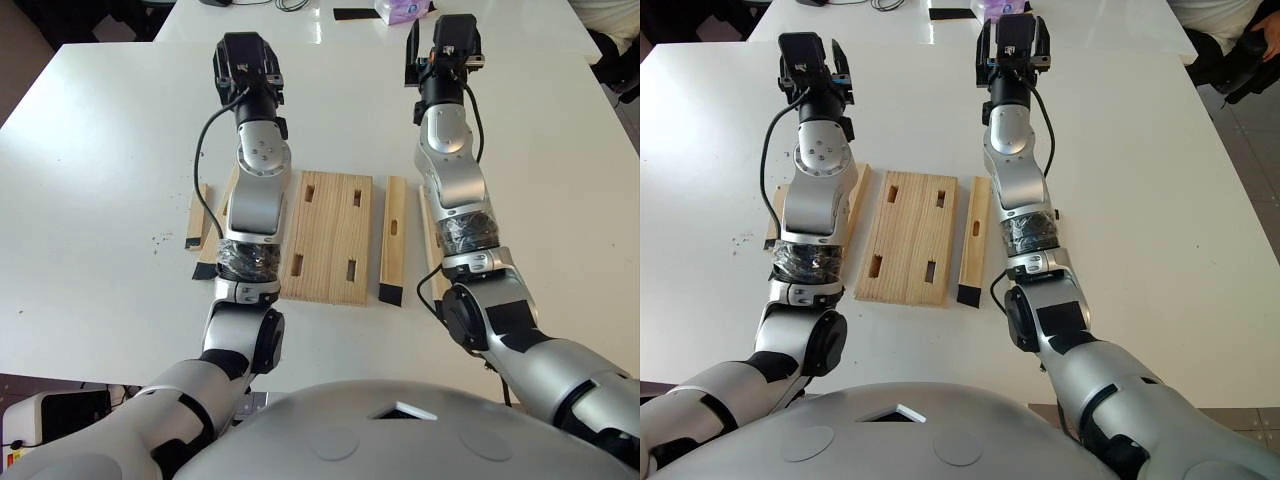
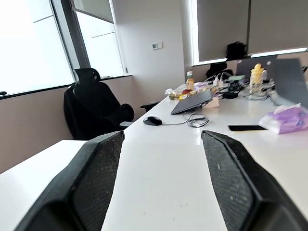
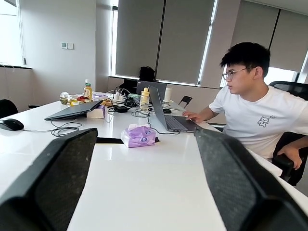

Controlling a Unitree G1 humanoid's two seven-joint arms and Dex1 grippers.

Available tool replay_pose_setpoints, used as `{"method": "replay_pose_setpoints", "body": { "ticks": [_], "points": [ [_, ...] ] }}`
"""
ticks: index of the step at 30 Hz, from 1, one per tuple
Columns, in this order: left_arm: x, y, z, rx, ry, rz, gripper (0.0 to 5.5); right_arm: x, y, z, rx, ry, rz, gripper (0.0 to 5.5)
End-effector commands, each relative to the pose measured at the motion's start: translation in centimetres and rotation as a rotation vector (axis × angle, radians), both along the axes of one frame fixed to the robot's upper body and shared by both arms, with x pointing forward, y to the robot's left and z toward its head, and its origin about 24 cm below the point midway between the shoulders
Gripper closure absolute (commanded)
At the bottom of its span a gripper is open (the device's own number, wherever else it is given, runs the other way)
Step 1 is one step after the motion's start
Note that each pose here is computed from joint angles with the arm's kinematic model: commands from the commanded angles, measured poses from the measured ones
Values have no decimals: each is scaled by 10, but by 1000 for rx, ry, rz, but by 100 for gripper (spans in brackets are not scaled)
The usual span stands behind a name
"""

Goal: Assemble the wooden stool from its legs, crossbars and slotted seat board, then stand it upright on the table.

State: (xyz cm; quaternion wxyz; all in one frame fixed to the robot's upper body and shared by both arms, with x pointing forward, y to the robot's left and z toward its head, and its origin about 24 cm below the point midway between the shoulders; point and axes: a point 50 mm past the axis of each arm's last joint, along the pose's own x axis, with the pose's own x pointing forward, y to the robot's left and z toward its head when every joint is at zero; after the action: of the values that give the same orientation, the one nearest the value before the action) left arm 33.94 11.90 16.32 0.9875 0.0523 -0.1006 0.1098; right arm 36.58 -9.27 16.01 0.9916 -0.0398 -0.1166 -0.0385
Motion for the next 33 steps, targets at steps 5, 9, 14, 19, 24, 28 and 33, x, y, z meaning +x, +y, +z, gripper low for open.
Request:
{"method": "replay_pose_setpoints", "body": {
  "ticks": [5,9,14,19,24,28,33],
  "points": [
    [-10,-2,12,-125,-62,-162,253,-8,-9,15,16,-83,-14,179],
    [-14,0,15,-124,-100,-172,253,-6,-15,13,78,-39,5,179],
    [-16,6,13,-157,-88,-162,253,-7,-3,17,127,-43,84,179],
    [-14,2,14,-149,-73,-177,253,-7,-1,18,133,-44,73,179],
    [-10,4,15,-159,-59,-179,253,-8,0,22,120,-78,61,179],
    [-9,9,14,-151,-38,-197,253,-11,-5,22,121,-81,30,179],
    [-18,30,-5,-169,36,-222,253,-16,-13,8,132,-29,11,179]
  ]
}}
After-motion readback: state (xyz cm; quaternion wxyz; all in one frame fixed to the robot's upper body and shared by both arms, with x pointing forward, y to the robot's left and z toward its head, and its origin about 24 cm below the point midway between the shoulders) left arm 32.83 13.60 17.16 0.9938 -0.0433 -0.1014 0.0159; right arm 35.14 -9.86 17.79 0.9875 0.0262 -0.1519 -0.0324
